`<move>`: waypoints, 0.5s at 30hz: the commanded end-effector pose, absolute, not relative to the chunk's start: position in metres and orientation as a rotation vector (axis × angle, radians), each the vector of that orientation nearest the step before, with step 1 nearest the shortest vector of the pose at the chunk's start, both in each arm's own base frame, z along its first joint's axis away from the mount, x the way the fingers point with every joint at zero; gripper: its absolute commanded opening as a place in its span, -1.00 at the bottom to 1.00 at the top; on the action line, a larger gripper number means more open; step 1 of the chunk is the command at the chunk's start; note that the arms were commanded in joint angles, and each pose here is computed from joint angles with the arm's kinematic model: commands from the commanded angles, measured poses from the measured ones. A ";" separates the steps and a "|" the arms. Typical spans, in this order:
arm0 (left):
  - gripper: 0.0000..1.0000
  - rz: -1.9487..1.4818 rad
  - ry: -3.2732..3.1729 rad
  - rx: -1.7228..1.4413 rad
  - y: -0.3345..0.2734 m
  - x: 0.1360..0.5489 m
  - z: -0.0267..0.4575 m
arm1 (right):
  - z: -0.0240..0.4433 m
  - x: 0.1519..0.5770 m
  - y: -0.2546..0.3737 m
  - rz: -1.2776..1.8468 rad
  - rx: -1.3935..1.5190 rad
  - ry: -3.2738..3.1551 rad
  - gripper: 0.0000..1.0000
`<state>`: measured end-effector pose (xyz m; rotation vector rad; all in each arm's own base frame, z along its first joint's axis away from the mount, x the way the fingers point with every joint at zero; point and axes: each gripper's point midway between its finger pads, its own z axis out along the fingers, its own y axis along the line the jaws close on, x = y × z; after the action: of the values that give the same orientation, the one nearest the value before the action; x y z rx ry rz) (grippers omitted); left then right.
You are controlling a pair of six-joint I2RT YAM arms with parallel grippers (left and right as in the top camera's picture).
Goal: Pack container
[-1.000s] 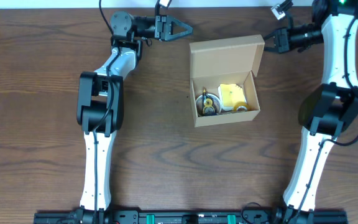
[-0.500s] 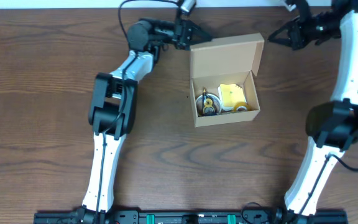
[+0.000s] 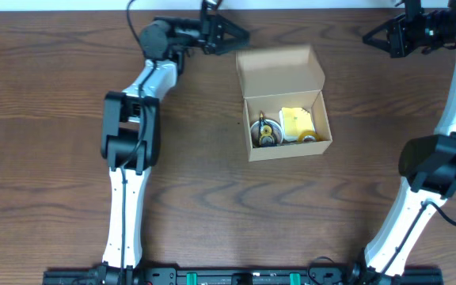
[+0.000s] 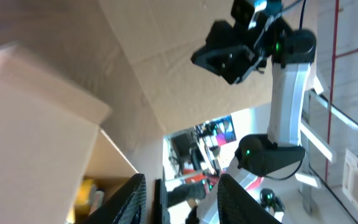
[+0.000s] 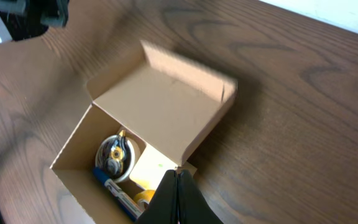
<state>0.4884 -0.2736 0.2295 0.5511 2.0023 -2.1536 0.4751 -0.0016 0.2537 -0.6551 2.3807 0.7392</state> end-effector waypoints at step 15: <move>-0.29 -1.893 1.870 0.490 -0.163 0.548 0.235 | 0.247 0.495 -0.037 0.536 -0.379 2.508 0.35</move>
<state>0.5413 -0.1911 0.2144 0.3602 1.9832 -2.0450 0.4953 -0.0294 0.2439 -0.4490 2.4881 0.5589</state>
